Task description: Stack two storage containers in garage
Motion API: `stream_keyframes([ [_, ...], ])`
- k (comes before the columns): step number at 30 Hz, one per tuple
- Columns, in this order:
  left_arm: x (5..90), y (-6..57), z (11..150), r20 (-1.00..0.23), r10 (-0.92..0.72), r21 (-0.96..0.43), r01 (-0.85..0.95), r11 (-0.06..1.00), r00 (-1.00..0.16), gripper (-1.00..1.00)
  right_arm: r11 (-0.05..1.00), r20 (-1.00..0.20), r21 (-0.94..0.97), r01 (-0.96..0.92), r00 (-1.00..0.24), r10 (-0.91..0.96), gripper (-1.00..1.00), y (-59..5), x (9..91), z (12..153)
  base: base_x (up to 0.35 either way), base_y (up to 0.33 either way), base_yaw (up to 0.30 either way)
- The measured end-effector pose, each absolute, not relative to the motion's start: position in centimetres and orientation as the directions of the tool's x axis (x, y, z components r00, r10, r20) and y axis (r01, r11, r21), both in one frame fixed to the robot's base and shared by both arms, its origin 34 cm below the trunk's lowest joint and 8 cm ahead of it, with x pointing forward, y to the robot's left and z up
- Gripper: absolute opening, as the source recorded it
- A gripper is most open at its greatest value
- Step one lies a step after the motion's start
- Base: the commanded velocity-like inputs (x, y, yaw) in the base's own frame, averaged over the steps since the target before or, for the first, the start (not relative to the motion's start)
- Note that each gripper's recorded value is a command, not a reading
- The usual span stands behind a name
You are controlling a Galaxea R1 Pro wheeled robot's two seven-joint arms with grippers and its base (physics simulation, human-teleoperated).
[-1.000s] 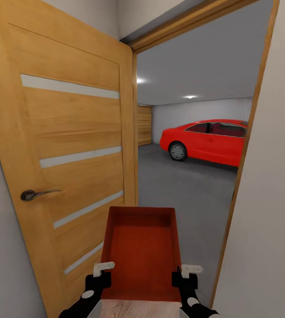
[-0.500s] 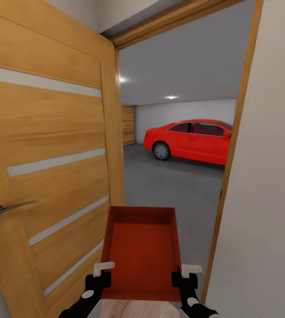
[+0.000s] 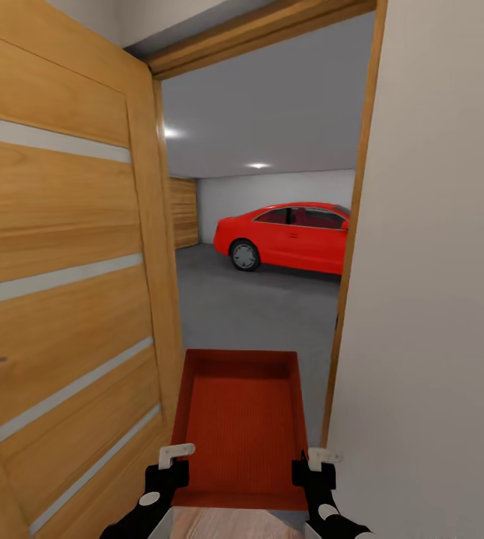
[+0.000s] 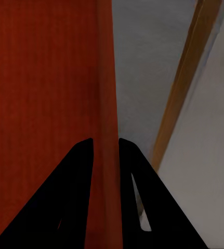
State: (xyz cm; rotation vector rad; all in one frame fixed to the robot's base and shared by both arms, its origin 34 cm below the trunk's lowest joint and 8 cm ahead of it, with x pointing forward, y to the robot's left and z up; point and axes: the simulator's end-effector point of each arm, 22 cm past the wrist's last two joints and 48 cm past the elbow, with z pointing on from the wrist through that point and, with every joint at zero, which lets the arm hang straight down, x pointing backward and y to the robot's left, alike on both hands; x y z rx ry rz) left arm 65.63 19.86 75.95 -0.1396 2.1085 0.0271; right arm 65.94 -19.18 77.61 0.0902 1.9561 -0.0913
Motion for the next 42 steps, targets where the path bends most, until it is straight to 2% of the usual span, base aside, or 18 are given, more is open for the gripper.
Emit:
stream_keyframes([
  [21,65.57,19.92,75.92,-0.855,-0.089,-0.037,-0.111,0.993,-0.512,-1.00,0.994,-0.925,-0.022,0.107,-0.379,0.021,-1.00,-19.12,65.89,77.58,0.304,0.011,-0.019],
  [34,65.59,19.88,75.93,-0.855,-0.089,-0.037,-0.111,0.993,-0.511,-1.00,0.994,-0.925,-0.020,0.107,-0.380,0.022,-1.00,-19.15,65.90,77.56,0.280,0.231,-0.002],
  [42,65.59,19.86,75.92,-0.855,-0.090,-0.038,-0.112,0.993,-0.511,-1.00,0.994,-0.925,-0.020,0.107,-0.380,0.022,-1.00,-19.17,65.89,77.55,0.242,0.282,-0.186],
])
